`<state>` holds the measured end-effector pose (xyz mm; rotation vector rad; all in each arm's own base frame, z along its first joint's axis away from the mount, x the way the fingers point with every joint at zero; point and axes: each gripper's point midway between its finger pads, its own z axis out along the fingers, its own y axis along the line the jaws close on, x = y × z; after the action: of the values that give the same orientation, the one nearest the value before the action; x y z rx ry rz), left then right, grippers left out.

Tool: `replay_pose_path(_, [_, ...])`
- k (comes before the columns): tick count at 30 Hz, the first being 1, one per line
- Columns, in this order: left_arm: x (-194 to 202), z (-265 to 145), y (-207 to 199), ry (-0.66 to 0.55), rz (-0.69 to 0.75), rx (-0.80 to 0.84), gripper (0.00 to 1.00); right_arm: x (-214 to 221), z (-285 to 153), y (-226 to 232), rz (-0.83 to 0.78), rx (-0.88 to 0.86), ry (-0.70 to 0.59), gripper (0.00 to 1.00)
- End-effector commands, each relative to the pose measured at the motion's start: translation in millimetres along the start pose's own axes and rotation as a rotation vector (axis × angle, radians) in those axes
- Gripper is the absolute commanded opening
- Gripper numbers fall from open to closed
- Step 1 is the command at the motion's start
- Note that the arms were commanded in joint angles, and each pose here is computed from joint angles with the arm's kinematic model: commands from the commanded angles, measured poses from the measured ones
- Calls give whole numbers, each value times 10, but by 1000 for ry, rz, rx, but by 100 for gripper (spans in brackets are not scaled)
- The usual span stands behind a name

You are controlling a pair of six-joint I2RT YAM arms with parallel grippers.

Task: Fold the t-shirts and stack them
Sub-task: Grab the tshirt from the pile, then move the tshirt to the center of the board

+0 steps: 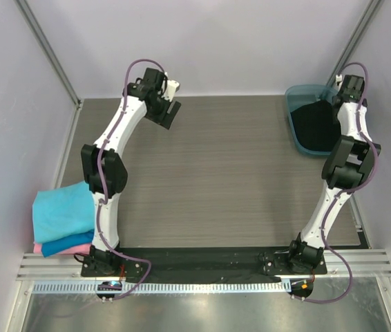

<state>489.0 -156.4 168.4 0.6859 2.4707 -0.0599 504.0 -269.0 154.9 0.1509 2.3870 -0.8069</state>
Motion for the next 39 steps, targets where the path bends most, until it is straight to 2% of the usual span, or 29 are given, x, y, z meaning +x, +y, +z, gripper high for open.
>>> replay_pose_path(1, [-47, -71, -78, -13, 38, 3, 81, -32, 84, -115, 1, 45, -2, 53])
replay_pose_path(5, [-52, -46, -140, -10, 50, 10, 81, 42, 180, -108, 3, 41, 18, 51])
replay_pose_path(7, [-44, -29, -158, -6, 53, 13, 82, 56, 192, -92, 1, 36, 24, 42])
replay_pose_path(8, [-45, -29, -165, -6, 54, 14, 82, 33, 181, -89, 10, 31, 17, 25])
replay_pose_path(10, [-42, -23, -166, -4, 54, 14, 81, -52, 101, -130, 21, 29, -6, 4])
replay_pose_path(11, [-27, -18, -120, 3, 54, -13, 81, -109, 46, -153, 22, 30, -22, 1])
replay_pose_path(15, [-49, -36, -54, -4, 49, -46, 82, -524, -460, -320, -17, 49, -146, 1])
replay_pose_path(19, [-250, -222, 170, -84, 2, -87, 86, -1146, -1418, -468, -58, 85, -356, 1])
replay_pose_path(20, [-300, -294, 216, -106, -8, -86, 89, -1342, -1880, -449, -73, 75, -450, 1])
replay_pose_path(22, [-387, -418, 390, -155, -45, -97, 92, -1499, -2319, -293, -143, 24, -553, 1])
replay_pose_path(23, [-424, -491, 444, -180, -58, -92, 92, -1602, -2732, -149, -175, -14, -640, 1])
replay_pose_path(26, [-437, -601, 638, -218, -134, -77, 93, -1629, -3224, 281, -290, -123, -759, 1])
replay_pose_path(27, [-445, -680, 662, -233, -156, -61, 93, -1631, -3565, 439, -318, -165, -830, 1])
replay_pose_path(29, [-341, -769, 758, -226, -223, -46, 93, -1551, -3756, 705, -389, -207, -865, 1])
replay_pose_path(30, [-353, -936, 740, -255, -233, -24, 93, -1545, -3984, 871, -401, -236, -907, 1])
replay_pose_path(33, [-177, -1040, 734, -255, -235, -16, 93, -1604, -4209, 1036, -369, -282, -942, 1])
replay_pose_path(34, [-198, -1294, 711, -307, -219, -31, 92, -1677, -4302, 993, -340, -288, -963, 1])
replay_pose_path(35, [-8, -1166, 653, -263, -220, -20, 93, -1711, -4311, 1035, -316, -305, -963, 1])
replay_pose_path(37, [-37, -1287, 677, -331, -210, -54, 93, -1767, -4124, 1217, -321, -310, -925, 1])
replay_pose_path(39, [48, -1361, 640, -350, -231, -65, 94, -1730, -3813, 1454, -339, -310, -855, 31])
